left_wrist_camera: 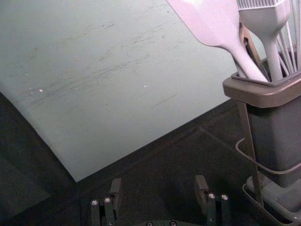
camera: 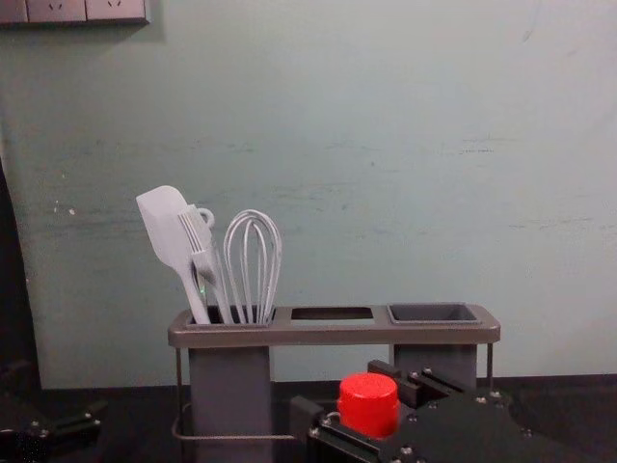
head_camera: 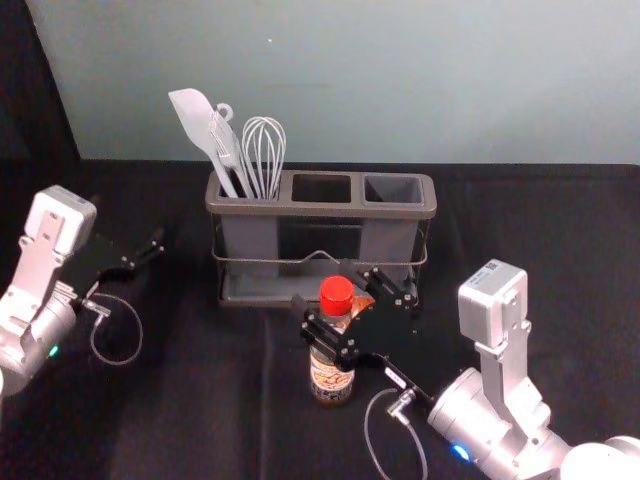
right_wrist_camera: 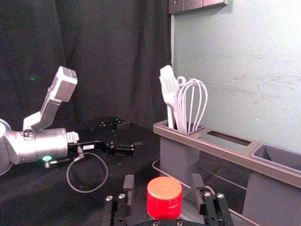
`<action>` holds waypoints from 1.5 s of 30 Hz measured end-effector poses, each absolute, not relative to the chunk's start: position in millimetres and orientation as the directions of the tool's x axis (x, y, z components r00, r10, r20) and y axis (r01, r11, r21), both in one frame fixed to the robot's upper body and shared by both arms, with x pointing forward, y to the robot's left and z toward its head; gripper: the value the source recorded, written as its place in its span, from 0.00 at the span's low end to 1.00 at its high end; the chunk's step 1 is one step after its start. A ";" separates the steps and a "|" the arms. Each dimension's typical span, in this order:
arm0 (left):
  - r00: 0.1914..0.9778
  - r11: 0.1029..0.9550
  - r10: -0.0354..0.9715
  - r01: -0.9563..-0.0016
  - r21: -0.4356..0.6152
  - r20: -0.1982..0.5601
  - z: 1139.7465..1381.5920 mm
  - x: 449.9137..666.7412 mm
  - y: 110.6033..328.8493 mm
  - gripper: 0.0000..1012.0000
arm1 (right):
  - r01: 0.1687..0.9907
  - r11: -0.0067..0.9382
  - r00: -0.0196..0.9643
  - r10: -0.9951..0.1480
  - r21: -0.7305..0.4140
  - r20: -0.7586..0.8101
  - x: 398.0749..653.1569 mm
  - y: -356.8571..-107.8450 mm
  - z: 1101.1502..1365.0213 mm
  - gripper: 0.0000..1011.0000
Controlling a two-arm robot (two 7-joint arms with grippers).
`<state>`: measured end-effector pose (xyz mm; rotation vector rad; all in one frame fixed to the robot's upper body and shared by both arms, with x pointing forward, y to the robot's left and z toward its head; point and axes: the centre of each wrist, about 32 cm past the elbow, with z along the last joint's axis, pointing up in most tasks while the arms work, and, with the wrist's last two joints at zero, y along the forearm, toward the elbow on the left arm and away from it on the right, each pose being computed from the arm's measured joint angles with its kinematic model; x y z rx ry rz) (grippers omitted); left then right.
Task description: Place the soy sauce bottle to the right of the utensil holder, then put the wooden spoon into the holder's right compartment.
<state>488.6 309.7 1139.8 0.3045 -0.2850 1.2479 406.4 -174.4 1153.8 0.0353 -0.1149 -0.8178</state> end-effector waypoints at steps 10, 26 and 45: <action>0.292 0.287 0.880 -0.955 0.070 0.374 1139.8 488.6 309.7 0.99 | 0.721 0.688 0.682 -0.725 0.076 0.092 406.8 -173.8 1154.1 0.47; 0.292 0.287 0.880 -0.955 0.070 0.374 1139.8 488.6 309.7 0.99 | 0.729 0.666 0.664 -0.744 0.156 0.077 402.8 -192.1 1174.1 0.38; 0.292 0.287 0.880 -0.955 0.070 0.374 1139.8 488.6 309.7 0.99 | 0.868 0.473 0.469 -0.881 0.152 0.061 420.0 -265.7 1176.2 0.37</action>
